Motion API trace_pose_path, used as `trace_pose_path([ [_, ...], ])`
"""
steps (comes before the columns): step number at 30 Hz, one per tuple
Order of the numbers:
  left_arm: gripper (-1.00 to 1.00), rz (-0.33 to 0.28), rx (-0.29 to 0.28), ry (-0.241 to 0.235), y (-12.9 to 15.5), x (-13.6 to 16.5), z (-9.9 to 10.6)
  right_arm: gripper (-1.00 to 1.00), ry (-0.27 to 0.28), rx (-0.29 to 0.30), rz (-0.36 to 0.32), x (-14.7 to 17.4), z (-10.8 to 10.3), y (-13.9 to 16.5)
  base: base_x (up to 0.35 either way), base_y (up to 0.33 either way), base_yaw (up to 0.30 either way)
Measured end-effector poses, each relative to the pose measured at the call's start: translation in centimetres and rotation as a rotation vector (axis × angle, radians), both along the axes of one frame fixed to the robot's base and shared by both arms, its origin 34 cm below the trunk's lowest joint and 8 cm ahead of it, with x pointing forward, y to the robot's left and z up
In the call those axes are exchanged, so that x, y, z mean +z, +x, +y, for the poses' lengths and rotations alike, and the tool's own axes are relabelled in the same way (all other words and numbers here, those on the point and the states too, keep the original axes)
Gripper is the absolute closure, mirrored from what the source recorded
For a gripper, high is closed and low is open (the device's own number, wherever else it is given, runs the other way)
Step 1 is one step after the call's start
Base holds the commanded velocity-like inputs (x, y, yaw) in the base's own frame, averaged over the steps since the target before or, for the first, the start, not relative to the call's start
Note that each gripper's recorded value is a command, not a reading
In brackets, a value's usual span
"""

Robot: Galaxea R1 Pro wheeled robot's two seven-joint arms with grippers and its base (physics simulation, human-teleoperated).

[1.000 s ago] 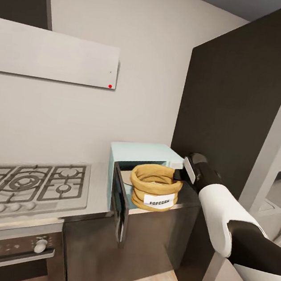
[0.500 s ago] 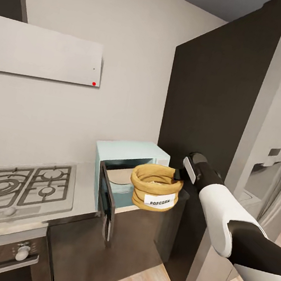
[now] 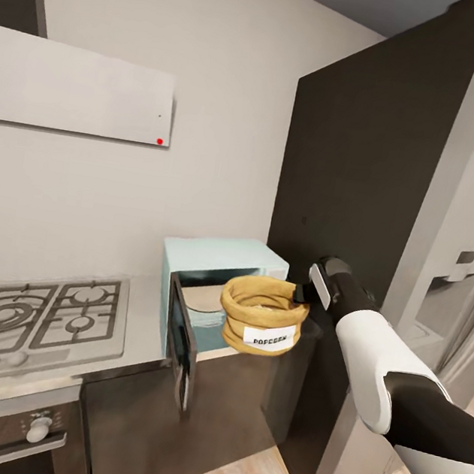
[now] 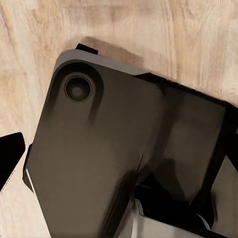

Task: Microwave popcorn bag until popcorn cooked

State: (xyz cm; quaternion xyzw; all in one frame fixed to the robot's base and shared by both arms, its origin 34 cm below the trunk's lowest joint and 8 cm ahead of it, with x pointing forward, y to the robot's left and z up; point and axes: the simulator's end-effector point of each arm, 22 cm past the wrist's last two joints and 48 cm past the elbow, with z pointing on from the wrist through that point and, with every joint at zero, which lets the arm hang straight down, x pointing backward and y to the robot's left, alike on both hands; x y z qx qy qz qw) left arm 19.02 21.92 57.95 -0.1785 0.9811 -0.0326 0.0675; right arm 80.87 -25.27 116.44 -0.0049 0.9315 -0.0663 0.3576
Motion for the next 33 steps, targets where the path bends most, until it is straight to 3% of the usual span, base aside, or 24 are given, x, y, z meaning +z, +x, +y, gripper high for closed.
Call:
trace_pose_path([
  [10,-1.0,-0.001,0.0,0.0,0.0,0.0,0.0,1.0,0.002,0.005,0.002,-0.1,0.4,0.0,0.158,0.255,0.0],
  [33,-1.0,-0.002,0.005,0.003,0.1,0.0,0.0,1.0,0.001,0.006,0.025,-1.4,0.4,-0.4,0.005,0.007,0.0],
])
